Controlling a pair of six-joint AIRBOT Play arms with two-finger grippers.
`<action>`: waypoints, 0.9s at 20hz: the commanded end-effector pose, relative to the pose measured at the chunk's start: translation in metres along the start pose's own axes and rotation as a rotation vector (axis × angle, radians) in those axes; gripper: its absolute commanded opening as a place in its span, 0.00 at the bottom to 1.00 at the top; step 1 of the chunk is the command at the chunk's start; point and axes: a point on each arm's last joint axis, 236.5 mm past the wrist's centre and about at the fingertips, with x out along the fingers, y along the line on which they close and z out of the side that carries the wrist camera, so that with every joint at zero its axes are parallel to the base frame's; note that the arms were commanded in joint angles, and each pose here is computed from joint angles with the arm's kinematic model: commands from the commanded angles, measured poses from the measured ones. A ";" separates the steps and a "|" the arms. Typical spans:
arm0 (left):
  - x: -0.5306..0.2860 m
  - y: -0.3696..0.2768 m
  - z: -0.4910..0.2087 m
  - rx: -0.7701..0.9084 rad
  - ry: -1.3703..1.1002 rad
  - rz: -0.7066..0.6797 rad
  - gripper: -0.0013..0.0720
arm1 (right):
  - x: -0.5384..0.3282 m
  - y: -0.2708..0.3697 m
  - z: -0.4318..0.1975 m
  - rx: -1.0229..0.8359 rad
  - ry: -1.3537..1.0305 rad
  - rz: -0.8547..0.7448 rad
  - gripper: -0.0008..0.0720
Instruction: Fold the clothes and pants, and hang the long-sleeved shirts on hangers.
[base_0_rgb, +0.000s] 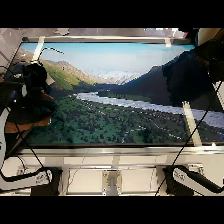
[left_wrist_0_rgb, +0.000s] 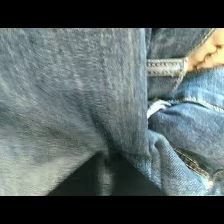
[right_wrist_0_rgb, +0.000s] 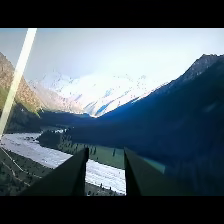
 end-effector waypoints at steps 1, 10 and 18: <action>-0.009 -0.001 0.007 0.035 -0.019 -0.013 0.05 | -0.001 -0.003 0.011 0.001 -0.044 -0.011 0.39; -0.279 -0.096 0.062 0.084 -0.599 -0.473 0.04 | -0.061 -0.040 0.013 -0.154 0.038 -0.302 0.38; -0.392 -0.384 -0.147 0.667 -0.478 -1.127 0.04 | -0.084 -0.057 0.009 -0.172 0.073 -0.413 0.38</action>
